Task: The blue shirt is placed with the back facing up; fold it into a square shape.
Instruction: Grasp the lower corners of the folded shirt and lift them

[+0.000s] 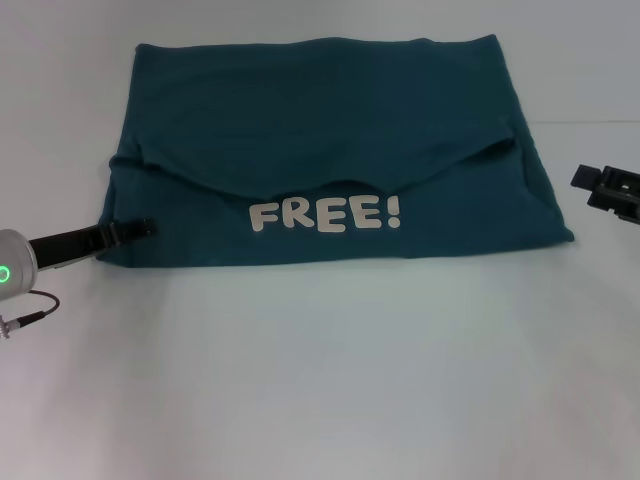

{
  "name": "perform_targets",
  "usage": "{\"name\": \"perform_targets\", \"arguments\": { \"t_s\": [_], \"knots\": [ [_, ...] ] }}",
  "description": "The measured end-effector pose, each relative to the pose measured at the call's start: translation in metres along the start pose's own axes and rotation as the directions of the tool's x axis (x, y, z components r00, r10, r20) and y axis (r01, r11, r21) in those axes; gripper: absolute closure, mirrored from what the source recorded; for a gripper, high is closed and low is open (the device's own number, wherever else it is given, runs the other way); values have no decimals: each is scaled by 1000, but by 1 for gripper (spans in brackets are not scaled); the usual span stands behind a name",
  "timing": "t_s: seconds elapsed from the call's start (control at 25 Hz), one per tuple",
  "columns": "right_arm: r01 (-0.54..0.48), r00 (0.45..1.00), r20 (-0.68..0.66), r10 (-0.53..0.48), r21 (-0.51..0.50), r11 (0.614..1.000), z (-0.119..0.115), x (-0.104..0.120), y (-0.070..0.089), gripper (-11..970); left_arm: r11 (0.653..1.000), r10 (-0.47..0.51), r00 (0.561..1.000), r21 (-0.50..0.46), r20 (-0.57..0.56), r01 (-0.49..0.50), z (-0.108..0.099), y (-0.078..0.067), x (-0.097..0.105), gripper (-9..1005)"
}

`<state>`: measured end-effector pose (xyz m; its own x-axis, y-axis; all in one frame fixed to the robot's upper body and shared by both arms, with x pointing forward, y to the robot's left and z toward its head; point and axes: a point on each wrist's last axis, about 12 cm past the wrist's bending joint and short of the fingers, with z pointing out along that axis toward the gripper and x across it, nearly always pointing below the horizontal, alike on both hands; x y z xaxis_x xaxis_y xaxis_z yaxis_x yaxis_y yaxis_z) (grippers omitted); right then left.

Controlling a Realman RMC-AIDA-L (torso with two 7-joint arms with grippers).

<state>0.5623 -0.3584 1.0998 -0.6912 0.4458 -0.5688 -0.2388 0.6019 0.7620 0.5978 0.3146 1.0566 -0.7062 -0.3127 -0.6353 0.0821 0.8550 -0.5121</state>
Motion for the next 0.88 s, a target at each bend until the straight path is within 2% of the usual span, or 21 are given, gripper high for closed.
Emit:
{"name": "perform_targets", "arguments": {
  "t_s": [0.32, 0.68, 0.88],
  "knots": [
    [5, 1000, 6, -5, -1, 1000, -1, -1, 0, 283, 999, -28, 1000, -20, 8, 29, -6, 9, 3, 362],
    [6, 1000, 6, -6, -2, 1000, -1, -1, 0, 284, 1000, -3, 1000, -13, -3, 2, -1, 3, 1, 387],
    [6, 1000, 3, -6, -8, 1000, -1, -1, 1, 284, 1000, -5, 1000, -23, 0, 5, -3, 4, -1, 401]
  ]
}}
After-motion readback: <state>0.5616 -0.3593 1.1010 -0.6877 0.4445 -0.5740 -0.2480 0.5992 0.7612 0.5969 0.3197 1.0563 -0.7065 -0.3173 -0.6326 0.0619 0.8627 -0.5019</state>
